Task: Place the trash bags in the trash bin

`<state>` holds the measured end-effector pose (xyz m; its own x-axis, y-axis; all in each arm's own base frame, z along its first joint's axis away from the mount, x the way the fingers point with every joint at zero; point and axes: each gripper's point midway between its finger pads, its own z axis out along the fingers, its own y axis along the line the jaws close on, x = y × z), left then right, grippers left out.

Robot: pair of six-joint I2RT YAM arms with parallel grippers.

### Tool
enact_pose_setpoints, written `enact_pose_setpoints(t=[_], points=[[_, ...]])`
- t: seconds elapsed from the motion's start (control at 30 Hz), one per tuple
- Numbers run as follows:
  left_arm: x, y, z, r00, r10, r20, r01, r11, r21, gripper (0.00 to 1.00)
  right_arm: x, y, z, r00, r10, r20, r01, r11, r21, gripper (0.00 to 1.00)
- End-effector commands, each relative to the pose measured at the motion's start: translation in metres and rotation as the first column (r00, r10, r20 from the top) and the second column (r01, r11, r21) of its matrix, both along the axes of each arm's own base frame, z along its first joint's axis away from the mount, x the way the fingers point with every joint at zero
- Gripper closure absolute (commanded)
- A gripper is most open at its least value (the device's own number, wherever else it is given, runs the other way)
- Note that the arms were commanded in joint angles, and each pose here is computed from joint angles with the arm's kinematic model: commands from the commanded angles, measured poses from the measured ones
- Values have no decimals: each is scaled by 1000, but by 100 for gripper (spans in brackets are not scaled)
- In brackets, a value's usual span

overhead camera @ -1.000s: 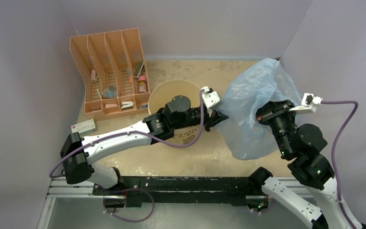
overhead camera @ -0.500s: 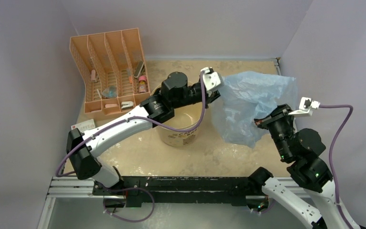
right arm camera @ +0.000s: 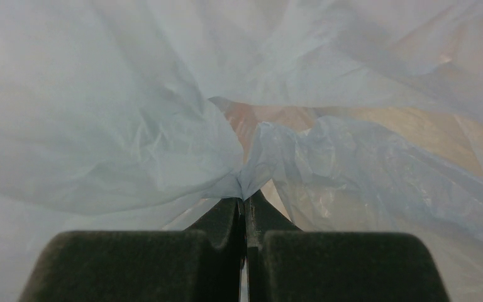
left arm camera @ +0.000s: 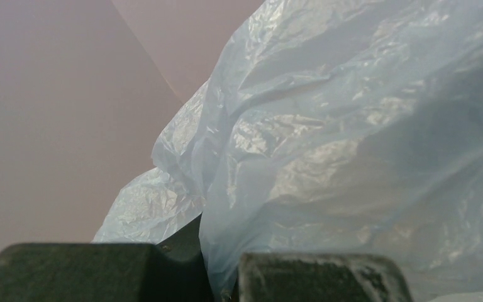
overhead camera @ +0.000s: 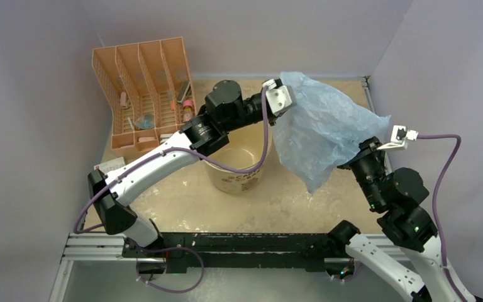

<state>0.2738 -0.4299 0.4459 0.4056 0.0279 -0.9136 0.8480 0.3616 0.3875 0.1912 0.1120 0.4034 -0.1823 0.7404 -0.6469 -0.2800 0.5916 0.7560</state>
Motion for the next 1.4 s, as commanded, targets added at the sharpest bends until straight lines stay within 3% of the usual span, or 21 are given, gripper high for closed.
enact_pose_setpoints(t=[0.0, 0.13, 0.37, 0.63, 0.8, 1.0, 1.37], points=[[-24, 33, 83, 985, 6, 170, 18, 990, -140, 100, 1, 2, 21, 998, 6, 57, -8, 999, 36, 100], [-35, 40, 82, 988, -19, 152, 38, 992, -121, 100, 3, 7, 20, 998, 23, 62, -26, 999, 38, 100], [-44, 78, 33, 996, 60, -64, -65, 995, -73, 100, 8, 19, 14, 997, 57, 47, -58, 998, 14, 100], [-50, 109, -29, 949, 168, -268, -165, 986, 34, 100, 13, 26, 8, 997, 73, 39, -73, 997, 7, 100], [-42, 123, -66, 897, 280, -341, -248, 959, 135, 100, 15, 30, 10, 995, 87, 38, -87, 996, 1, 100], [-19, 139, -88, 848, 368, -382, -327, 930, 169, 100, 15, 49, 28, 982, 169, 90, -166, 985, -38, 100], [-1, 163, -131, 792, 206, -574, -173, 979, 112, 100, 38, 102, 54, 932, 339, 128, -313, 931, -189, 100]])
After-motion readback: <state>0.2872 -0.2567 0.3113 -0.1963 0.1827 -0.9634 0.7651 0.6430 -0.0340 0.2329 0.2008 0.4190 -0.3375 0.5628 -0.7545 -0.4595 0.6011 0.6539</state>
